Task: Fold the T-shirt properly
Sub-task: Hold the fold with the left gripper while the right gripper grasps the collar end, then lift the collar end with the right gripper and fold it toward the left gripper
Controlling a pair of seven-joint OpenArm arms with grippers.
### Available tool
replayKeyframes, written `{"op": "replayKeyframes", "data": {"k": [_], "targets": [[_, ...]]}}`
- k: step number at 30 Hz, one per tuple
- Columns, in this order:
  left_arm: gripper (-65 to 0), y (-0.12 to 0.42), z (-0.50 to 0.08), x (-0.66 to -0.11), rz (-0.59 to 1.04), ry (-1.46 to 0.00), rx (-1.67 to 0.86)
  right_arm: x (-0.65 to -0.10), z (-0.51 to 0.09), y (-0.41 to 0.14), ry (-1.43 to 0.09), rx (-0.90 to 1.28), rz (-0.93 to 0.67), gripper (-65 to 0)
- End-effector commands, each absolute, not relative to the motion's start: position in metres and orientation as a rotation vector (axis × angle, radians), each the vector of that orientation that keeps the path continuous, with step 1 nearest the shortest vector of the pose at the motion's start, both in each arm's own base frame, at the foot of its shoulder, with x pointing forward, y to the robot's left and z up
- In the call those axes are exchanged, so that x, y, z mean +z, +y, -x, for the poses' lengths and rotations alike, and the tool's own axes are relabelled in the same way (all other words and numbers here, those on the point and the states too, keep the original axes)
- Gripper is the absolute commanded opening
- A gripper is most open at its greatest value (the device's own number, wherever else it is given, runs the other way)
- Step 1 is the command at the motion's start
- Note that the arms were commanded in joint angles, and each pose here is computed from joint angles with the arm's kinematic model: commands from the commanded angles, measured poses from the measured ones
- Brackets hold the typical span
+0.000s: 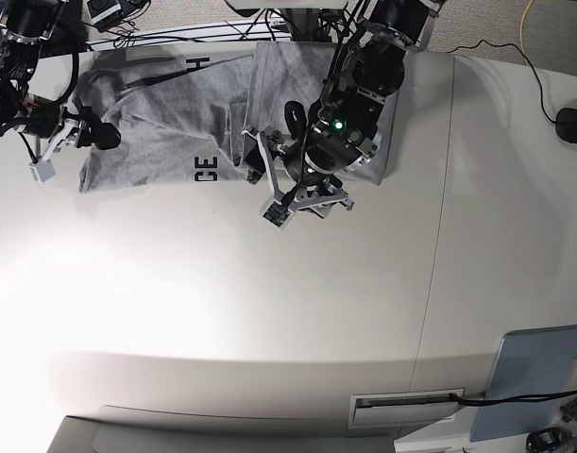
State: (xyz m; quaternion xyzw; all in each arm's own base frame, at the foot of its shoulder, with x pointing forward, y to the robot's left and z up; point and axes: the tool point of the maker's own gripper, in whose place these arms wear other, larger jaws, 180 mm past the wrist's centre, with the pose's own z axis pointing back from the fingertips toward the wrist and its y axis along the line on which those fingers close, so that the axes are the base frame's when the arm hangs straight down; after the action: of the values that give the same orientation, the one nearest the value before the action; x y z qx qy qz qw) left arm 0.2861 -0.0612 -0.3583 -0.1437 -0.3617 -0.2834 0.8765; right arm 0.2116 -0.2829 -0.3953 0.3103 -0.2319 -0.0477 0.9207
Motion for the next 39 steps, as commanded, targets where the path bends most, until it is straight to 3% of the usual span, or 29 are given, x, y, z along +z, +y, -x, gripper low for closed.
{"op": "replayKeyframes", "data": {"k": [1,20,27,39], "targets": [[-22.1,-0.067,-0.294,-0.343,0.318,-0.809,-0.587,-0.385,-0.219,-0.289,-0.512,-0.086,-0.628,-28.1],[-22.1,-0.067,-0.294,-0.343,0.317,-0.808,-0.587,-0.407,-0.209,-0.252,-0.418,-0.025,-0.675,-29.0],[-22.1,-0.067,-0.291,-0.346,0.319,-0.799,-0.586,-0.414,-0.201,-0.279,-0.344,-0.032,-0.552,-29.0],[-22.1,-0.067,-0.290,-0.346,0.320,-0.797,-0.585,-0.418,-0.201,-0.265,-0.351,-0.024,-0.587,-29.1]]}}
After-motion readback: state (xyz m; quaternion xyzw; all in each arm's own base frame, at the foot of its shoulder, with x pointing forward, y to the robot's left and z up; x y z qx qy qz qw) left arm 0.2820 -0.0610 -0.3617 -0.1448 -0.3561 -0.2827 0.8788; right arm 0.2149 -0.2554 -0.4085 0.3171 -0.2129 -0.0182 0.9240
